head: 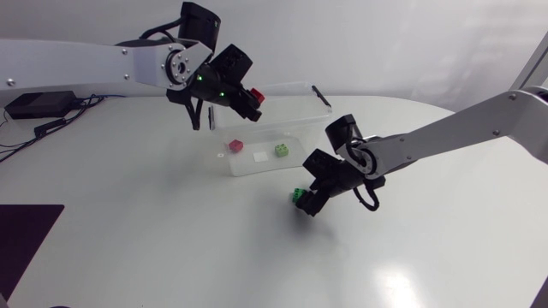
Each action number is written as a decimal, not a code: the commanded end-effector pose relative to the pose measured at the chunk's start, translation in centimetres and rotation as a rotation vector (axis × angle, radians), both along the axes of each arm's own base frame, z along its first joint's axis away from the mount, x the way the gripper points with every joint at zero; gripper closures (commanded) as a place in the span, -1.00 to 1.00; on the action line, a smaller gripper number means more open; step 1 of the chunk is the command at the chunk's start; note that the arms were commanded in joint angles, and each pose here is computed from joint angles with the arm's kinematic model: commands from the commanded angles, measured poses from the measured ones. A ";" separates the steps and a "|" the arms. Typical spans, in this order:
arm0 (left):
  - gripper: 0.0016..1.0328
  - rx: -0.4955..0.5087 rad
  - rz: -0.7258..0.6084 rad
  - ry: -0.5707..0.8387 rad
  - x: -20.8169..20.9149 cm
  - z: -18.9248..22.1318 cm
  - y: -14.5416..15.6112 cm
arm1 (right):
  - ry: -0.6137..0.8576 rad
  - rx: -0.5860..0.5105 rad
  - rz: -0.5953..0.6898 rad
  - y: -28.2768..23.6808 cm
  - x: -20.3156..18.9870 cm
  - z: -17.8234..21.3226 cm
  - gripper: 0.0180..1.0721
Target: Place the duplo bricks in the container
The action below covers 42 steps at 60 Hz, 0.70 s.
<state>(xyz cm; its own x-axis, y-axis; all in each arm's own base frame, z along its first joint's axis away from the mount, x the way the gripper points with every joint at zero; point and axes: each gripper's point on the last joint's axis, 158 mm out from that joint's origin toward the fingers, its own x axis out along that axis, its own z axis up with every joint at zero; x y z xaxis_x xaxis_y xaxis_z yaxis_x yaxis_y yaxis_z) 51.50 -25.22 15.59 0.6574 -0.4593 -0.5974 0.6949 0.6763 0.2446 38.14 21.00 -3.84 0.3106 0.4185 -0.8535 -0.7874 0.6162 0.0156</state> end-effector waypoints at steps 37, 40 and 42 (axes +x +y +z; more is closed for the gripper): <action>-0.91 0.003 0.188 -0.154 0.2 6.0 4.6 | -0.092 0.064 -0.017 -0.2 -2.4 7.8 0.49; -0.91 0.003 0.201 -0.161 -0.1 6.4 5.3 | -0.119 0.079 -0.035 -0.3 -2.3 9.5 0.49; -0.91 0.008 0.217 -0.169 -0.2 6.8 5.8 | -0.144 0.091 -0.052 -0.4 -2.0 10.9 0.49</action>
<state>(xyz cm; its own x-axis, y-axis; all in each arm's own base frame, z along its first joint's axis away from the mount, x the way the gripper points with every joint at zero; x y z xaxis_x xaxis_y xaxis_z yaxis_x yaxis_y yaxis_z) 51.83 -21.28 21.41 0.8086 -0.3277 -0.4887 0.5277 0.7712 0.3560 36.33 21.12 4.81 0.4126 0.4704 -0.7801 -0.7800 0.6247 -0.0359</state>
